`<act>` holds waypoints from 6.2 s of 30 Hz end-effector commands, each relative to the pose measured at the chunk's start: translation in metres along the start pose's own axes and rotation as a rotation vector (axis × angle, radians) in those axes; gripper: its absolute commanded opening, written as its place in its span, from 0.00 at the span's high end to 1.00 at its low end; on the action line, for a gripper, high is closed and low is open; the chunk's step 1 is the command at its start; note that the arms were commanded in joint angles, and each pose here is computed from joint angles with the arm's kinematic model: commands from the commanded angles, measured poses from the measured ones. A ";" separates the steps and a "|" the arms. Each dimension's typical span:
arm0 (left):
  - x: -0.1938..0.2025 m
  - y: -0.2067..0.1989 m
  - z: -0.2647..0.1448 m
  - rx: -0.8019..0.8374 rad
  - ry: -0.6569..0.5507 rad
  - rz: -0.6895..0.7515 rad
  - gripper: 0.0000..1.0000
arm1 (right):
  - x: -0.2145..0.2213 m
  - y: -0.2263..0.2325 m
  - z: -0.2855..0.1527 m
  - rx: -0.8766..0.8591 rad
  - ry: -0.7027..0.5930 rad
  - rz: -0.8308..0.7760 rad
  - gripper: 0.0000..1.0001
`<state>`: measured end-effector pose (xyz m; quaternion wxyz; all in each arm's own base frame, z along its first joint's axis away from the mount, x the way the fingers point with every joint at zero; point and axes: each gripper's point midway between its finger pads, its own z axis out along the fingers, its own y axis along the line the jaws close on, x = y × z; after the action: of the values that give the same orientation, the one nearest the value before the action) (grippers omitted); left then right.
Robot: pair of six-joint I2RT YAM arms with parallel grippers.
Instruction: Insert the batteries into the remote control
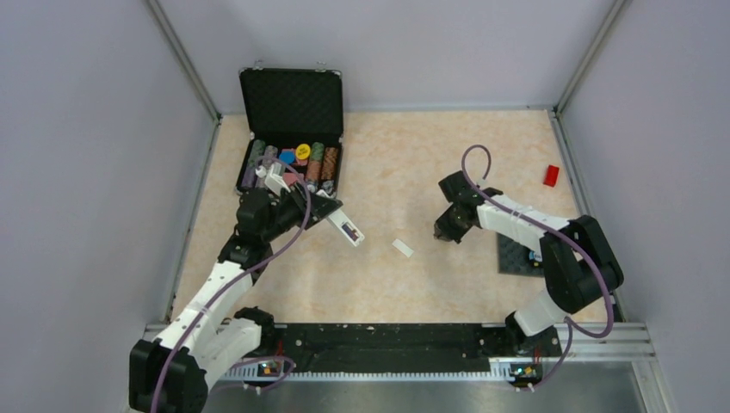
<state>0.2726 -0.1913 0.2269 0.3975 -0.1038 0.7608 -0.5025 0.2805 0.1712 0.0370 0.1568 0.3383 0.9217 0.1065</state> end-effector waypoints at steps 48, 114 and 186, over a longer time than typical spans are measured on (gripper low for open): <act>-0.006 -0.001 -0.022 -0.049 -0.053 0.094 1.00 | -0.023 0.002 -0.026 -0.069 -0.025 -1.459 0.56; 0.015 -0.059 -0.007 0.321 0.153 0.043 1.00 | 0.092 0.117 -0.217 -1.014 0.017 -0.896 1.00; 0.076 -0.031 0.035 0.210 0.357 -0.176 1.00 | 0.146 0.094 -0.196 -0.565 0.196 -0.930 0.80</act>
<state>0.2304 -0.2676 0.1823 0.1914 -0.0518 0.7750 -0.6001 0.1547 0.3194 0.1871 0.1418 -0.1810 0.9322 0.2795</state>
